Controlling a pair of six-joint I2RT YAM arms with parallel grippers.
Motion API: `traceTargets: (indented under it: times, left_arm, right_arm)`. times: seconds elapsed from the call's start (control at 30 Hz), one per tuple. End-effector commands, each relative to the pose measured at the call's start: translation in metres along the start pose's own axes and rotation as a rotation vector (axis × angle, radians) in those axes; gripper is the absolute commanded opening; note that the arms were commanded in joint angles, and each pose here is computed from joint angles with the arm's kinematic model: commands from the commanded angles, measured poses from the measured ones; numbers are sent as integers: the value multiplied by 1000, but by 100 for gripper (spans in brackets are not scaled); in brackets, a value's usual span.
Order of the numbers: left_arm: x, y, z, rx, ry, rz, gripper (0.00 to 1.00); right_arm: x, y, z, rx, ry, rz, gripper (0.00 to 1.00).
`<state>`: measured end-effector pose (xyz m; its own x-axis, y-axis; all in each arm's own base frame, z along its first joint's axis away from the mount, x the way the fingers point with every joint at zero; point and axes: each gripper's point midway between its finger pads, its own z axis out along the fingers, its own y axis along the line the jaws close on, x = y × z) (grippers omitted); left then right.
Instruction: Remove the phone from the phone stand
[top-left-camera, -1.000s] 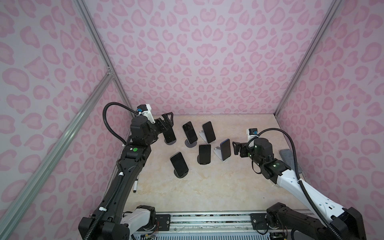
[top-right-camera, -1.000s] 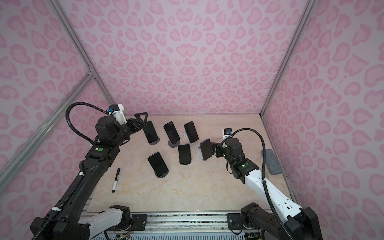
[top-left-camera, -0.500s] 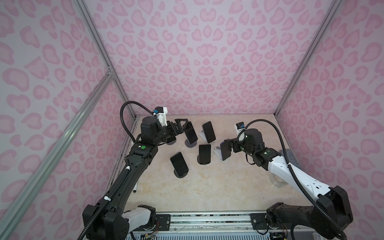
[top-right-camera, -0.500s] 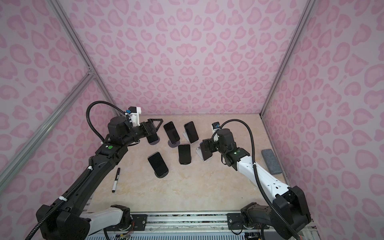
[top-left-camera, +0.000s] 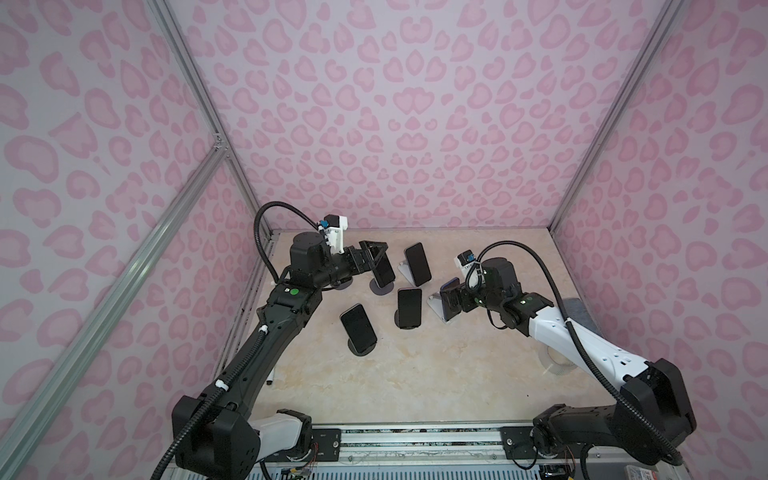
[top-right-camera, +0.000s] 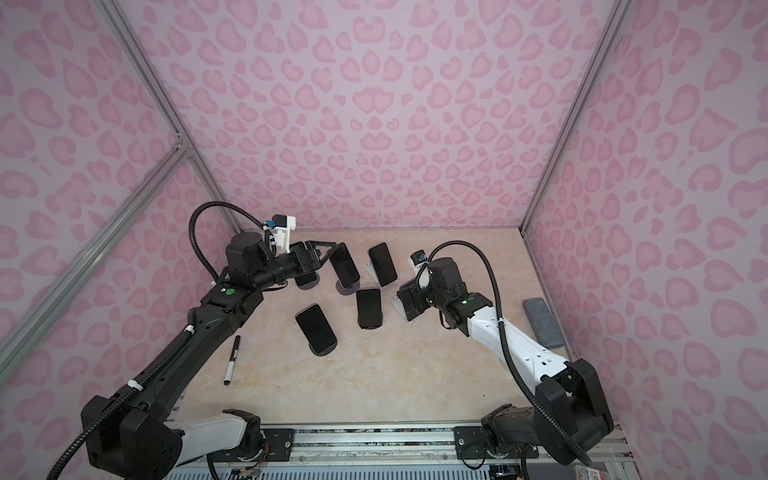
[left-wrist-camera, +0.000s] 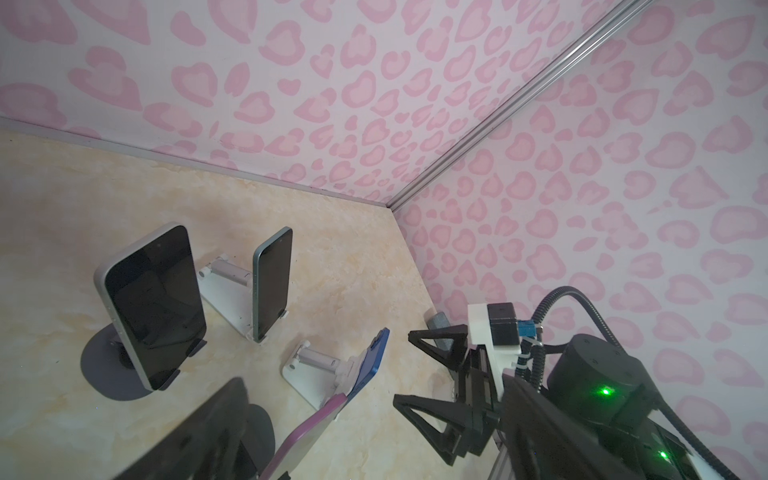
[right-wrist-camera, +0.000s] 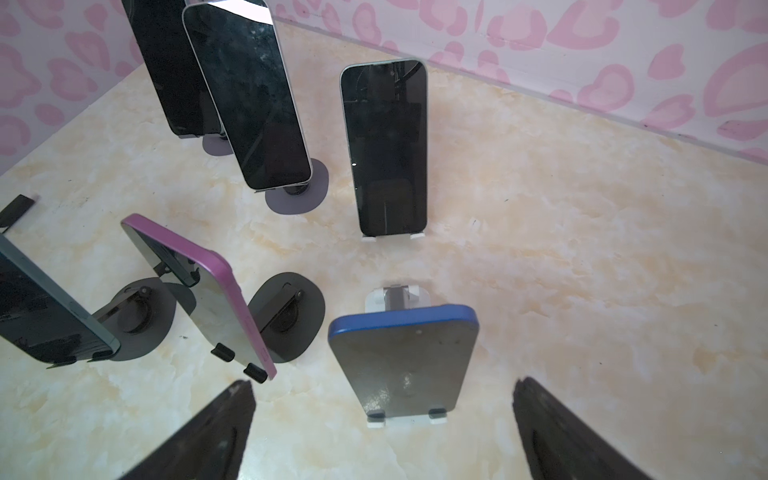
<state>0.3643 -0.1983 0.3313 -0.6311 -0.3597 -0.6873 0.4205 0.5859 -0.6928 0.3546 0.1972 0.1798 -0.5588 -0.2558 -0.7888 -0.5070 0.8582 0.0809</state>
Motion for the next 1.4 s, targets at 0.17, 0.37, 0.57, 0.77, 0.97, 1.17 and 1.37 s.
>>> traceTargets:
  times: [0.17, 0.37, 0.57, 0.77, 0.97, 1.17, 1.37]
  left_arm:
    - [-5, -9, 4, 52, -9, 26, 98]
    - [-5, -12, 5, 68, -1, 9, 100]
    - [-8, -20, -2, 82, -15, 37, 100]
    - [-7, -23, 1, 106, 3, 30, 100]
    - [-7, -25, 0, 118, 2, 36, 100]
    - [-6, -26, -1, 125, 1, 39, 100]
    - [-5, -25, 1, 125, 9, 30, 100]
  right_arm:
    - [6, -7, 11, 35, 52, -54, 99]
    - [6, -7, 14, 24, 47, -67, 99]
    - [6, -5, 19, -9, 44, -65, 98]
    - [14, -5, 30, -11, 70, -57, 97]
    - [18, 2, 38, -49, 79, -42, 94]
    - [18, 0, 44, -36, 68, -36, 90]
    - [14, -8, 46, 5, 54, -46, 90]
